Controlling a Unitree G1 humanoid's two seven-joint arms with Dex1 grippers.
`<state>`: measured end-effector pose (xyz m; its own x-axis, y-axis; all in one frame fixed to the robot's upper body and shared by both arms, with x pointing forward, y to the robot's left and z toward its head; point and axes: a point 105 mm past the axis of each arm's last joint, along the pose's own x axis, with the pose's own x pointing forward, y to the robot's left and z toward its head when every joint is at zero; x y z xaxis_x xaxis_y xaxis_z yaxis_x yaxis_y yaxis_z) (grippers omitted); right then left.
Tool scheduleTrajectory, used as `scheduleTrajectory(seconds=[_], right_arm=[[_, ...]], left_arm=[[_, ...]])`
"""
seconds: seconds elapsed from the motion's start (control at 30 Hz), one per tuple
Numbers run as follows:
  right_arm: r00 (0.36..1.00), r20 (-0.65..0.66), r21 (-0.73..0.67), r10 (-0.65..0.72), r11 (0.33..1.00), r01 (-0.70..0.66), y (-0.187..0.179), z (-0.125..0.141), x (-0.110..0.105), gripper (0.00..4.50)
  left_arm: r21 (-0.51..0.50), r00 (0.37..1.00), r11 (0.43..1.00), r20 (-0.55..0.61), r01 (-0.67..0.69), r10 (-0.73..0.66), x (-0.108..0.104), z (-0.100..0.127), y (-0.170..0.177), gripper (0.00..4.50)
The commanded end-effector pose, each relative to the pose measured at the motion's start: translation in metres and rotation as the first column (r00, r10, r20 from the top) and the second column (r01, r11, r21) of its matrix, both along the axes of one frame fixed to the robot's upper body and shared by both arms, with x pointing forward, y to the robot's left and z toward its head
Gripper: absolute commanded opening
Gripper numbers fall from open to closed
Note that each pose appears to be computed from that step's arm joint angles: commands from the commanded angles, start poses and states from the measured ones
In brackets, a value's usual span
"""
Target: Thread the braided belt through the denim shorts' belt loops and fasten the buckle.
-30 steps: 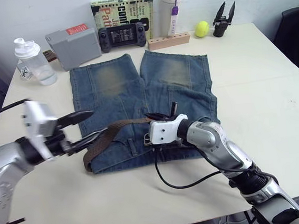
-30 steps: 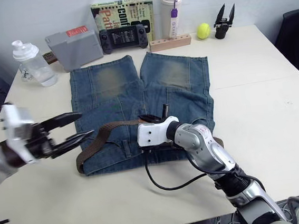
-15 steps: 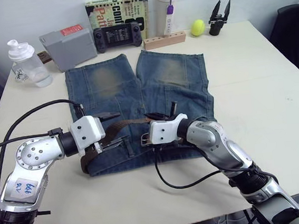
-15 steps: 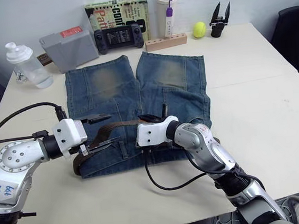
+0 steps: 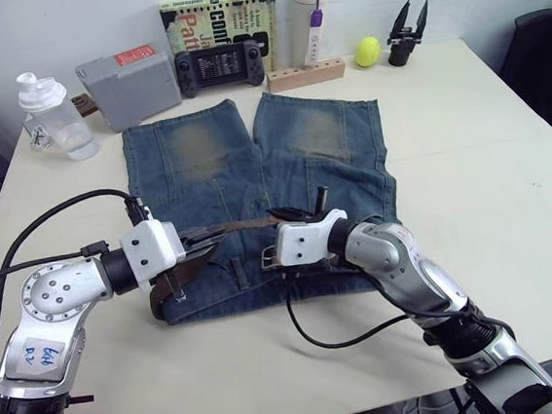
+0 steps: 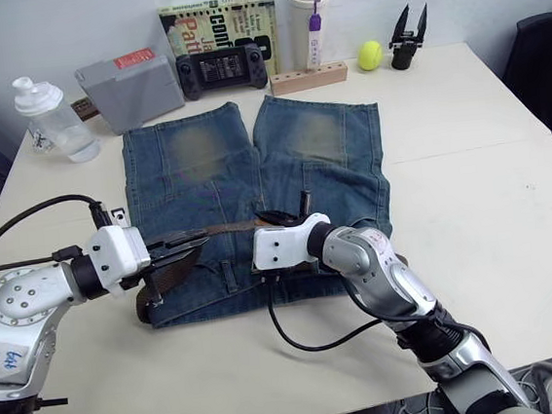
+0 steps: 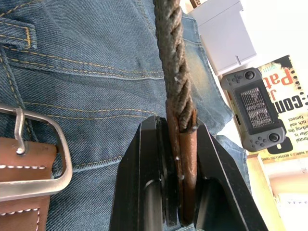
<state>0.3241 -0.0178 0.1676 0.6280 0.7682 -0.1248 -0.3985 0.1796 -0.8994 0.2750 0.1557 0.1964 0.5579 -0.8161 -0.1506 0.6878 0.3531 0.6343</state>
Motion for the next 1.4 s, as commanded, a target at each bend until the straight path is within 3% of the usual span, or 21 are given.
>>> scheduleTrajectory(seconds=[0.03, 0.1, 0.2, 0.37, 0.47, 0.63, 0.7, 0.73, 0.8, 0.87, 0.97, 1.03, 1.1, 1.17, 1.2, 1.27, 1.33, 1.4], right_arm=[[0.998, 0.060, 0.033, 0.033, 0.999, -0.035, 0.006, 0.018, -0.008, 0.00], [0.997, 0.062, 0.032, 0.037, 0.999, -0.039, 0.007, 0.017, -0.010, 0.00], [0.997, 0.058, 0.030, 0.042, 0.999, -0.044, 0.009, 0.015, -0.012, 0.00], [0.998, 0.050, 0.031, 0.040, 0.999, -0.042, 0.010, 0.012, -0.011, 0.00], [0.998, 0.046, 0.036, 0.041, 0.998, -0.043, 0.010, 0.012, -0.009, 0.00], [0.998, 0.041, 0.037, 0.050, 0.998, -0.052, 0.013, 0.011, -0.008, 0.00], [0.998, 0.042, 0.035, 0.052, 0.998, -0.054, 0.013, 0.011, -0.009, 0.00], [0.998, 0.043, 0.034, 0.053, 0.998, -0.054, 0.014, 0.011, -0.008, 0.00], [0.998, 0.048, 0.028, 0.051, 0.998, -0.052, 0.013, 0.010, -0.008, 0.00], [0.997, 0.064, 0.018, 0.051, 0.999, -0.052, 0.014, 0.010, -0.007, 0.00], [0.996, 0.081, 0.006, 0.047, 0.999, -0.048, 0.014, 0.007, -0.006, 0.00], [0.995, 0.087, 0.002, 0.042, 0.999, -0.043, 0.014, 0.005, -0.005, 0.00], [0.995, 0.092, -0.001, 0.040, 0.999, -0.041, 0.014, 0.004, -0.005, 0.00], [0.994, 0.099, 0.001, 0.042, 0.999, -0.042, 0.015, 0.005, -0.005, 0.00], [0.994, 0.100, 0.002, 0.042, 0.999, -0.043, 0.015, 0.006, -0.004, 0.00], [0.993, 0.109, -0.002, 0.053, 0.999, -0.053, 0.016, 0.007, -0.005, 0.00], [0.991, 0.116, -0.006, 0.059, 0.998, -0.059, 0.017, 0.008, -0.006, 0.00], [0.988, 0.142, -0.022, 0.066, 0.998, -0.063, 0.017, 0.009, -0.007, 0.00]], left_arm=[[-0.008, 0.998, 0.999, 0.045, -0.034, 0.034, 0.002, 0.008, -0.001, 0.17], [-0.050, 0.998, 0.997, 0.037, -0.052, 0.053, 0.002, 0.013, -0.001, 0.17], [-0.229, 0.997, 0.971, -0.050, -0.063, 0.053, -0.008, 0.031, 0.002, 0.17], [-0.258, 0.983, 0.965, -0.183, -0.051, 0.003, -0.034, 0.031, 0.004, 0.17], [-0.275, 0.967, 0.960, -0.254, -0.044, -0.029, -0.044, 0.030, 0.007, 1.03], [-0.185, 0.974, 0.979, -0.225, -0.085, 0.041, -0.040, 0.024, 0.008, 3.14], [-0.244, 0.972, 0.966, -0.235, -0.090, 0.031, -0.042, 0.028, 0.007, 4.00], [-0.288, 0.969, 0.953, -0.247, -0.094, 0.021, -0.044, 0.032, 0.006, 4.00], [-0.465, 0.941, 0.874, -0.338, -0.143, -0.026, -0.048, 0.039, 0.007, 4.00], [-0.671, 0.869, 0.718, -0.453, -0.186, -0.199, -0.067, 0.042, 0.002, 4.00], [-0.799, 0.705, 0.539, -0.544, -0.268, -0.455, -0.101, 0.047, -0.013, 4.00], [-0.810, 0.632, 0.474, -0.574, -0.345, -0.521, -0.113, 0.040, -0.019, 4.00], [-0.820, 0.600, 0.357, -0.571, -0.447, -0.560, -0.117, 0.030, -0.022, 4.00], [-0.760, 0.563, 0.255, -0.625, -0.599, -0.541, -0.109, 0.013, -0.021, 4.00], [-0.735, 0.550, 0.230, -0.644, -0.638, -0.532, -0.106, 0.009, -0.020, 4.00], [-0.646, 0.503, 0.108, -0.677, -0.755, -0.537, -0.090, -0.006, -0.022, 4.00], [-0.581, 0.461, 0.055, -0.695, -0.812, -0.552, -0.082, -0.014, -0.026, 4.00], [-0.536, 0.467, -0.057, -0.673, -0.842, -0.573, -0.068, -0.010, -0.025, 4.00]])
